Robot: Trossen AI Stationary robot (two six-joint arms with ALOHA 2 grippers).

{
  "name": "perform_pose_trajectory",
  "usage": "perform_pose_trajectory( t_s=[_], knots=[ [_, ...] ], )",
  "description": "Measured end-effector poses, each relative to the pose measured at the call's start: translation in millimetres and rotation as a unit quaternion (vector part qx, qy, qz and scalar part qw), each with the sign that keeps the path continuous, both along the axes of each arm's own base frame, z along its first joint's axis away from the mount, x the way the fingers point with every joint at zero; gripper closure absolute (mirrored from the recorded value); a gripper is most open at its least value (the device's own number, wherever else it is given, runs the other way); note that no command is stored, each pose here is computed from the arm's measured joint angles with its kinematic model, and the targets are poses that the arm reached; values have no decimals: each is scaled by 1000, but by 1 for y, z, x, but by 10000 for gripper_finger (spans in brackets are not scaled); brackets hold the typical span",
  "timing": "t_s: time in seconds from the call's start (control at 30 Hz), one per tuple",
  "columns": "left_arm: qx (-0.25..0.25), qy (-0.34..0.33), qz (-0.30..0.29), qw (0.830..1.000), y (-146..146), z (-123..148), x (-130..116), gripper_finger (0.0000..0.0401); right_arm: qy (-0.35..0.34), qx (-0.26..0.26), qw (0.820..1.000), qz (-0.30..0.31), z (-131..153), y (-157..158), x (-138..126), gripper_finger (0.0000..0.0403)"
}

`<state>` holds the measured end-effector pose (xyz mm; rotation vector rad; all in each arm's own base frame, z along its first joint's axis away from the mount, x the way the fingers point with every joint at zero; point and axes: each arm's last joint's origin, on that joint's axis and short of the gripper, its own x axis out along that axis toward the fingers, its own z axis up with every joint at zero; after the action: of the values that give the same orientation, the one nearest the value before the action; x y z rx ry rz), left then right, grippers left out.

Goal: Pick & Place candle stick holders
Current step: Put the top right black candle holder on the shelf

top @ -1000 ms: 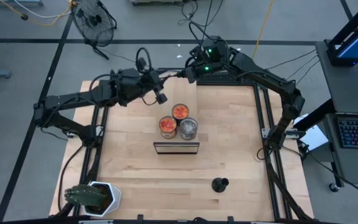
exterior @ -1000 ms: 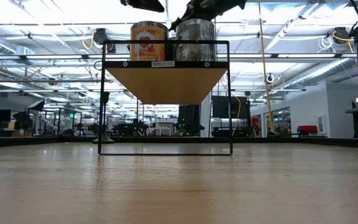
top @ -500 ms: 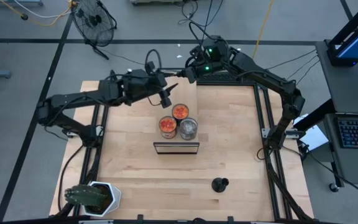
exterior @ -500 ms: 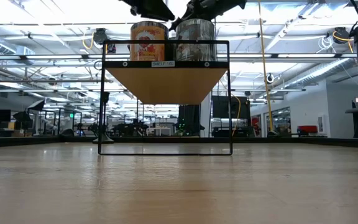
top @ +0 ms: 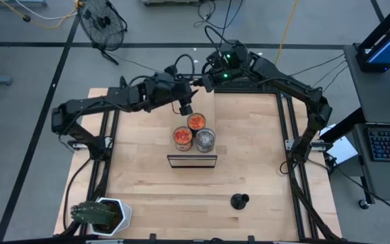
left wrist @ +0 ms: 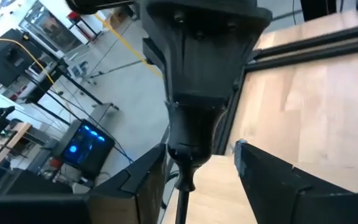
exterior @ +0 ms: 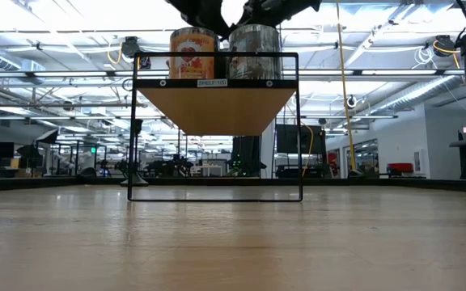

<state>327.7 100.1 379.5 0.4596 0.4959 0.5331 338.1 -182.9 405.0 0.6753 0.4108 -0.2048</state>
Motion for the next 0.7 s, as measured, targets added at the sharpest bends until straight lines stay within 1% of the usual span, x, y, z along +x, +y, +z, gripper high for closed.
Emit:
perform_pose_trajectory(
  t_s=[0.13, 0.3, 0.4, 0.53, 0.67, 0.7],
  knots=[
    [-4, 25, 4, 1000, 5, -6, 2, 225, 1, 0, 1000, -1, 0, -1, 0, 391],
    [-7, 16, 4, 1000, 6, -4, 2, 248, 3, 1, 1000, 0, 0, 0, 0, 391],
    [-16, 13, 7, 1000, 8, -5, 1, 269, 2, 1, 1000, 3, 0, 2, 1, 391],
    [-33, 10, -1, 999, 12, -6, 0, 313, 0, 0, 1000, 12, 0, 8, 4, 391],
    [-41, 10, 2, 999, 14, -7, -1, 375, -3, -1, 1000, 19, 1, 13, 6, 391],
    [-41, 9, 1, 999, 14, -7, -1, 379, -4, -1, 1000, 20, 1, 14, 7, 391]
  ],
)
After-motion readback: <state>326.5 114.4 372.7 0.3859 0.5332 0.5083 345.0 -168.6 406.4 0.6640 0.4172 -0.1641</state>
